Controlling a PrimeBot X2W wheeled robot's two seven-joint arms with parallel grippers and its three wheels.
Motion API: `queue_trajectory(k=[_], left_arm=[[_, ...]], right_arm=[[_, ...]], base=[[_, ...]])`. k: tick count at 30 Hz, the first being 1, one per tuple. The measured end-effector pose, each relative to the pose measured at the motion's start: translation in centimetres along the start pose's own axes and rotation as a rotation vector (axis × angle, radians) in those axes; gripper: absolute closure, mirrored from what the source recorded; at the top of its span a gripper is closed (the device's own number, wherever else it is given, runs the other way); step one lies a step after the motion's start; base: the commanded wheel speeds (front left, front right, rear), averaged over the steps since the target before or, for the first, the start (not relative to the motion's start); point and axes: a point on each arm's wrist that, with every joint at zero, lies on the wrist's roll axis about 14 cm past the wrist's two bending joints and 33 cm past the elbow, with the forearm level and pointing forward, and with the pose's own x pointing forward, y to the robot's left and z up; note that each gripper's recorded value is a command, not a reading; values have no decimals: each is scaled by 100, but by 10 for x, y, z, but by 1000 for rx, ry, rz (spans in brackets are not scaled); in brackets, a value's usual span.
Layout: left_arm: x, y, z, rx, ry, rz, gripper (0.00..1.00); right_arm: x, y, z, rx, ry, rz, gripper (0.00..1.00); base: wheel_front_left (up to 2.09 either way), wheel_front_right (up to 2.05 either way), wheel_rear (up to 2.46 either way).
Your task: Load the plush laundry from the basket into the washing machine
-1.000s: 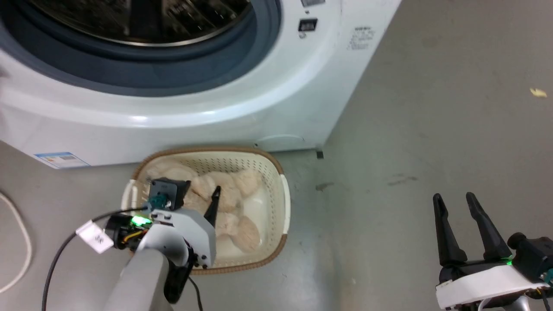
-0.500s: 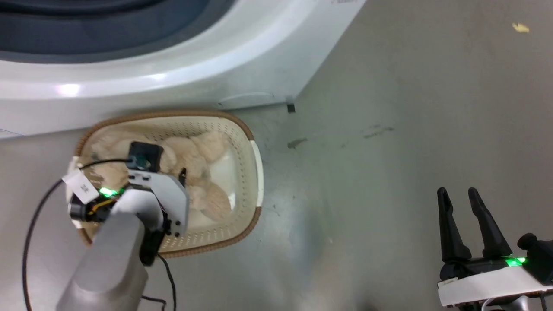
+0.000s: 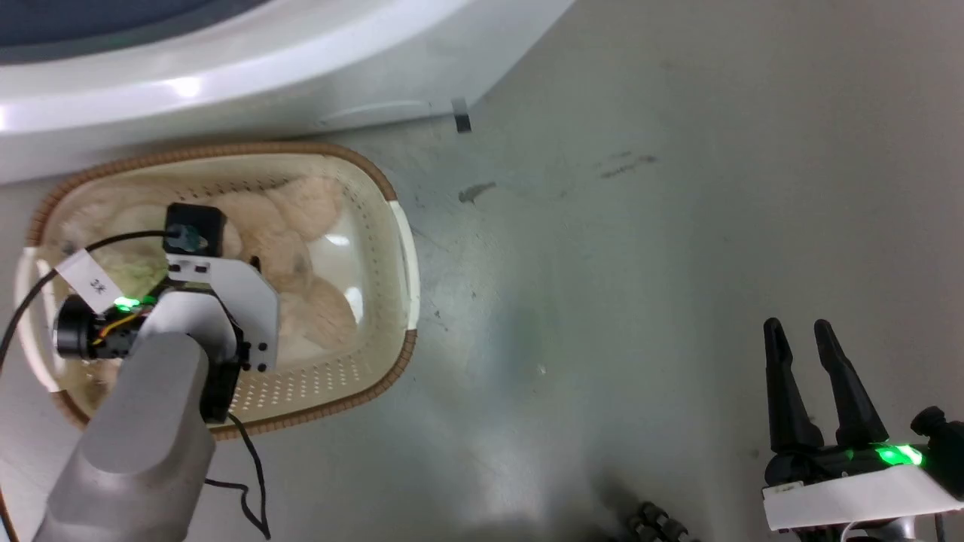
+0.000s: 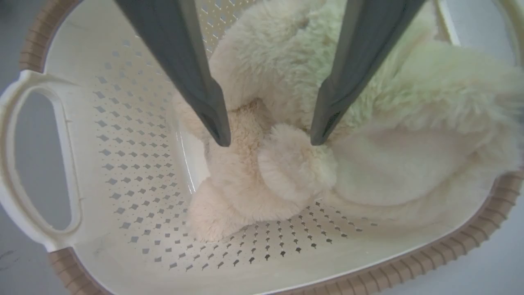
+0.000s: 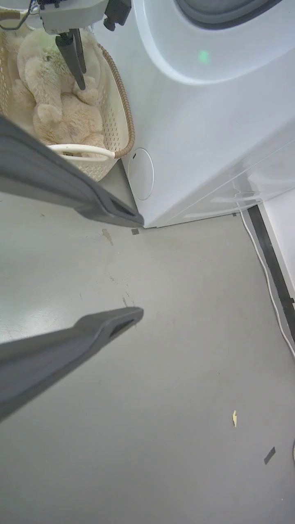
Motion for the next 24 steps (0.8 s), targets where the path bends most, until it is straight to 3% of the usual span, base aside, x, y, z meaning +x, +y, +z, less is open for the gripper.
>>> queue_trajectory(k=[23,24], left_arm=[[82,29,-18,66,90,80,0],[85,29,-18,63,89,80,36]], right_arm=[[4,-21,-35,42,81,-106,0],[4,-21,-37,45,86,-110,0]], base=[[0,0,0],[0,0,0]])
